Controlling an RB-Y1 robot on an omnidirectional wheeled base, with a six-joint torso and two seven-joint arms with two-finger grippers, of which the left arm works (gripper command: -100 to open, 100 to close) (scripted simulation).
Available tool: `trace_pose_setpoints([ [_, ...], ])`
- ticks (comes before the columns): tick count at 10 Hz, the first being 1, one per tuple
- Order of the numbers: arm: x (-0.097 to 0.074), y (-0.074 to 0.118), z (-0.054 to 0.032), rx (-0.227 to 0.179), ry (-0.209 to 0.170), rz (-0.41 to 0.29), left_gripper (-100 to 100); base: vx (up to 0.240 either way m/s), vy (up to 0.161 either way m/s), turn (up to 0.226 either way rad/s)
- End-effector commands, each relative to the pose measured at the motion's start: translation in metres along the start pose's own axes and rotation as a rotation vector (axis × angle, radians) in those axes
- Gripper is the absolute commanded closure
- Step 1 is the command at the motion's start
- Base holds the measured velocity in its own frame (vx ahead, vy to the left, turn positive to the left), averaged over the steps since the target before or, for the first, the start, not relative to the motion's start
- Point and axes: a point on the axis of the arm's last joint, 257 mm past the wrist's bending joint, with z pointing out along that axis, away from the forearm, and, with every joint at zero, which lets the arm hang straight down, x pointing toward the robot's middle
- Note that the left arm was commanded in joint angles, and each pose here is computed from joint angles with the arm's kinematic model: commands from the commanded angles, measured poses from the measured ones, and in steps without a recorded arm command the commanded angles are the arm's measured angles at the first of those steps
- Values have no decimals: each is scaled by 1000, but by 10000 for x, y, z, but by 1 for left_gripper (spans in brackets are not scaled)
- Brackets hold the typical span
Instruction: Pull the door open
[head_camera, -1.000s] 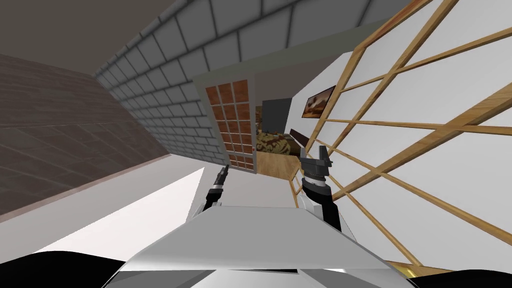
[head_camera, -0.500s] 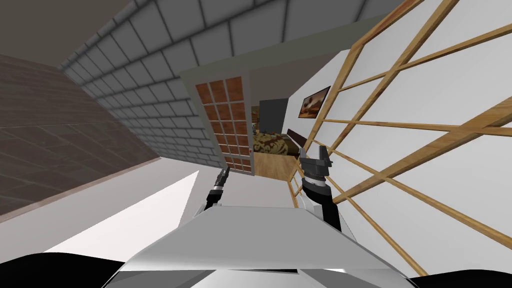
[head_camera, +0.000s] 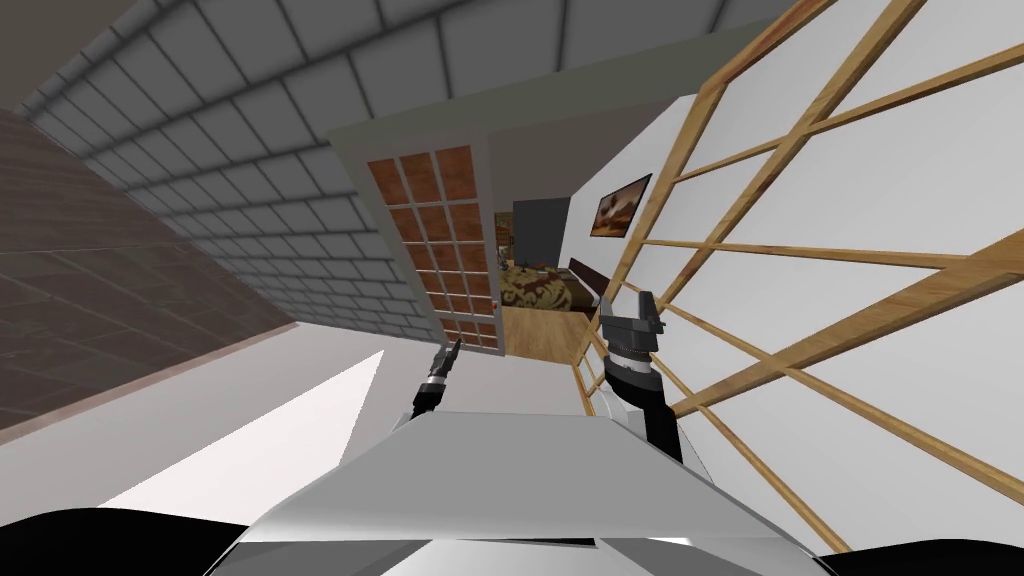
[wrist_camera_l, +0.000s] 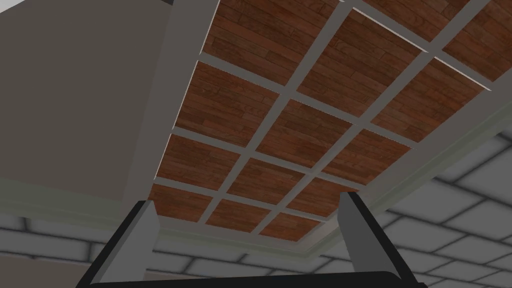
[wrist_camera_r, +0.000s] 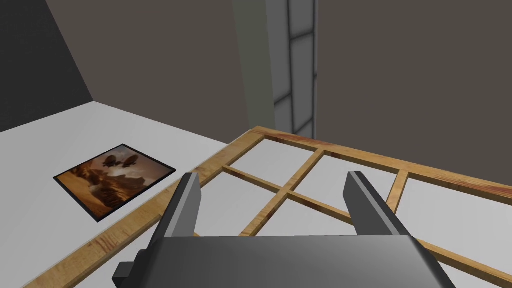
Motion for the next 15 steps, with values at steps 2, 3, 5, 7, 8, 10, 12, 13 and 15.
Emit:
trace_pose_setpoints([
  [2, 120, 106, -43, -15, 25, 67, -100, 118, -32, -74],
  [3, 163, 144, -62, -21, 34, 90, -100, 106, -25, -86],
  [5, 247, 217, -100, -30, 52, 134, -100, 108, -22, -79],
  [7, 329, 288, -141, -39, 70, 179, -100, 122, -11, -83],
  [8, 368, 321, -162, -43, 79, 200, -100, 104, -8, -70],
  [10, 441, 382, -202, -50, 96, 239, -100, 100, -22, -69],
  [12, 513, 441, -243, -57, 113, 278, -100, 110, -14, -65],
  [13, 548, 469, -264, -59, 122, 296, -100, 109, -8, -75],
  [15, 609, 517, -302, -64, 137, 329, -100, 99, -8, -62],
])
